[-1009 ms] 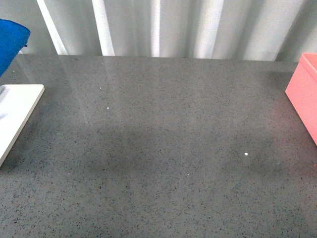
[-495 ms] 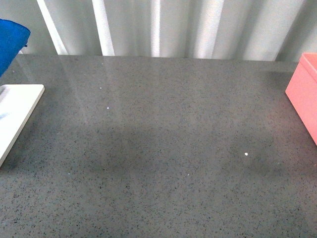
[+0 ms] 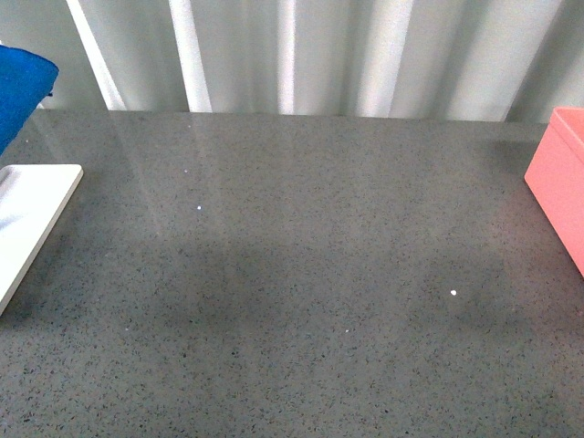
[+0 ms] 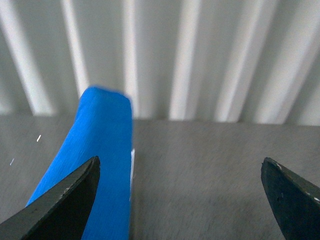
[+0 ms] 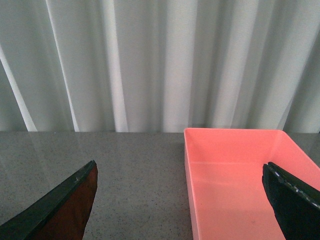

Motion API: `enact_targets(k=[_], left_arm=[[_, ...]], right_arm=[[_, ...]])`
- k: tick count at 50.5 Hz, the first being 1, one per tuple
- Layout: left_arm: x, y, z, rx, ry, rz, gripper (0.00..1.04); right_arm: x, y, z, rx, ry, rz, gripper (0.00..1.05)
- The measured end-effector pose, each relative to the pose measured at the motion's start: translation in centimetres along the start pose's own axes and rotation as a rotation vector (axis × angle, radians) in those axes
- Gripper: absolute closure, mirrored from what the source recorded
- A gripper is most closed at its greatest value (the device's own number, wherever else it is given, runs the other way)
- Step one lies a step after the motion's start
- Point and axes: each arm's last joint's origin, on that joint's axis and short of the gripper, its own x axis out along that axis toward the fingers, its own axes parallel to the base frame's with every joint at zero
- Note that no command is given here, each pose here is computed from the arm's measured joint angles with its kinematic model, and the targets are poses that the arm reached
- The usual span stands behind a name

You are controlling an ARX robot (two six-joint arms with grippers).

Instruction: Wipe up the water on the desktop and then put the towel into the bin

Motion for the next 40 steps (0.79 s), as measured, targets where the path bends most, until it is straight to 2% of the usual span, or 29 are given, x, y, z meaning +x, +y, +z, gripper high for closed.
enact_targets(k=[4, 7, 10, 15, 19, 28, 36, 40], left_arm=[[0.2, 0.1, -0.3, -0.087, 0.194, 0.113, 0.07], [1.2, 0.2, -0.5, -0.150, 0.293, 0.125, 0.07], [2.5, 0.6, 0.1, -0.176, 0.311, 0.095, 0.07], [6.5, 2.2, 3.6, -0.169, 0.268, 0.064, 0.07], [10.8, 3.7, 5.6, -0.095, 0.314, 0.051, 0.07], [18.0, 6.2, 6.5, -0.092, 0.500, 0.100, 0.07], [23.4, 8.0, 7.4, -0.023, 0.575, 0.161, 0.07], [25.8, 8.8, 7.8, 0.029, 0.582, 0.152, 0.07]], right_arm=[[0.0, 0.0, 0.0, 0.000, 0.000, 0.000, 0.07], [0.0, 0.0, 0.0, 0.000, 0.000, 0.000, 0.07], [0.0, 0.0, 0.0, 0.000, 0.000, 0.002, 0.07], [0.0, 0.0, 0.0, 0.000, 0.000, 0.000, 0.07], [0.0, 0.0, 0.0, 0.000, 0.000, 0.000, 0.07], [0.0, 0.0, 0.0, 0.000, 0.000, 0.000, 0.07], [0.0, 0.0, 0.0, 0.000, 0.000, 0.000, 0.07], [0.0, 0.0, 0.0, 0.000, 0.000, 0.000, 0.07]])
